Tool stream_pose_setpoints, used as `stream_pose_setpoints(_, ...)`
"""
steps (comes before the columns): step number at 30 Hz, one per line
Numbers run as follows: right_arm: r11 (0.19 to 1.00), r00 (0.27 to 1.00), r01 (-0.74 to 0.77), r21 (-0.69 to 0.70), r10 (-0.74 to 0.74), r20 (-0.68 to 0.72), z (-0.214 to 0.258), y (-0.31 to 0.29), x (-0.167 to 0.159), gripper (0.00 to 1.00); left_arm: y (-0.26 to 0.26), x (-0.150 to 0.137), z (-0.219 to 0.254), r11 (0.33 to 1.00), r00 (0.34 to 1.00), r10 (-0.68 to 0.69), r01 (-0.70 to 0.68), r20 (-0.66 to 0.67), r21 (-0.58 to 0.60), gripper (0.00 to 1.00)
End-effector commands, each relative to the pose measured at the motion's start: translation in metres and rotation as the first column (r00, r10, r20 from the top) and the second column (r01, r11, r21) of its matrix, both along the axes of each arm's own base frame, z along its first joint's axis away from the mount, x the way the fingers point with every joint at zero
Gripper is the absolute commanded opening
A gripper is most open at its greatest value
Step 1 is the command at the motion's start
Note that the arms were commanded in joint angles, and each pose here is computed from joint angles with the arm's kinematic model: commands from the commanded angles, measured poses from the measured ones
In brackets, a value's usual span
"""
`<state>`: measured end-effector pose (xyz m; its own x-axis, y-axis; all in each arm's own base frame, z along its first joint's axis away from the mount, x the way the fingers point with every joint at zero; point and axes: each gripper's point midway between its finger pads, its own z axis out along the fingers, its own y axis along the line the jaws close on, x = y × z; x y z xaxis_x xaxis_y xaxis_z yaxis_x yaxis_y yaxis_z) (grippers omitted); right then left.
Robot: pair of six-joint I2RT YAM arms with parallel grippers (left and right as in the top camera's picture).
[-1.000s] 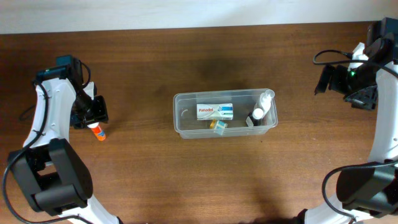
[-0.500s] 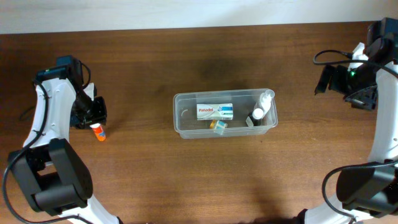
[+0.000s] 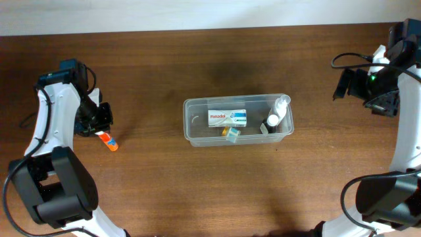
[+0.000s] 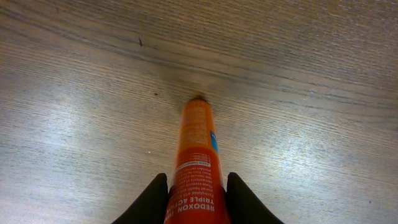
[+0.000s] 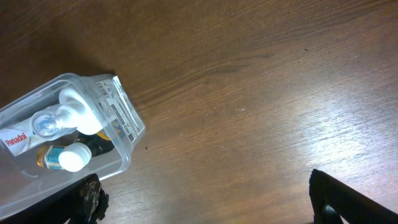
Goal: Pack container
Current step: 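Move the left gripper to the orange Redoxon tube and grasp it, then carry the orange tube over the container and lower it in upright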
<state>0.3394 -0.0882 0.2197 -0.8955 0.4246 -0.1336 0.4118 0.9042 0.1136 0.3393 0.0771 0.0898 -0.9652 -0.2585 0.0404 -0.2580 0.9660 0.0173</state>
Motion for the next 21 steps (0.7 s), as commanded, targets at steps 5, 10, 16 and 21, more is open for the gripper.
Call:
stream_pose_setpoints(5,1.000,1.000,-0.003,-0.017,0.003,-0.014,-0.002,-0.003,-0.003,0.98,0.003,0.003,0.000,1.000,1.000,-0.003,0.003,0.000,0.006,0.16)
stream_pose_setpoints(10,1.000,1.000,-0.003,-0.017,0.003,-0.014,-0.002,-0.003,-0.003,0.98,-0.002,0.023,0.030,0.999,0.995,-0.026,0.024,0.095,0.026,0.07)
stream_pose_setpoints(16,1.000,1.000,-0.003,-0.017,0.003,-0.014,-0.002,-0.003,-0.003,0.98,-0.064,0.056,0.104,0.984,0.929,-0.175,0.175,0.324,0.030,0.02)
stream_pose_setpoints(21,1.000,1.000,-0.003,-0.018,0.003,-0.014,-0.002,-0.003,-0.003,0.98,-0.145,0.076,0.163,0.928,0.786,-0.351,0.363,0.508,0.081,0.00)
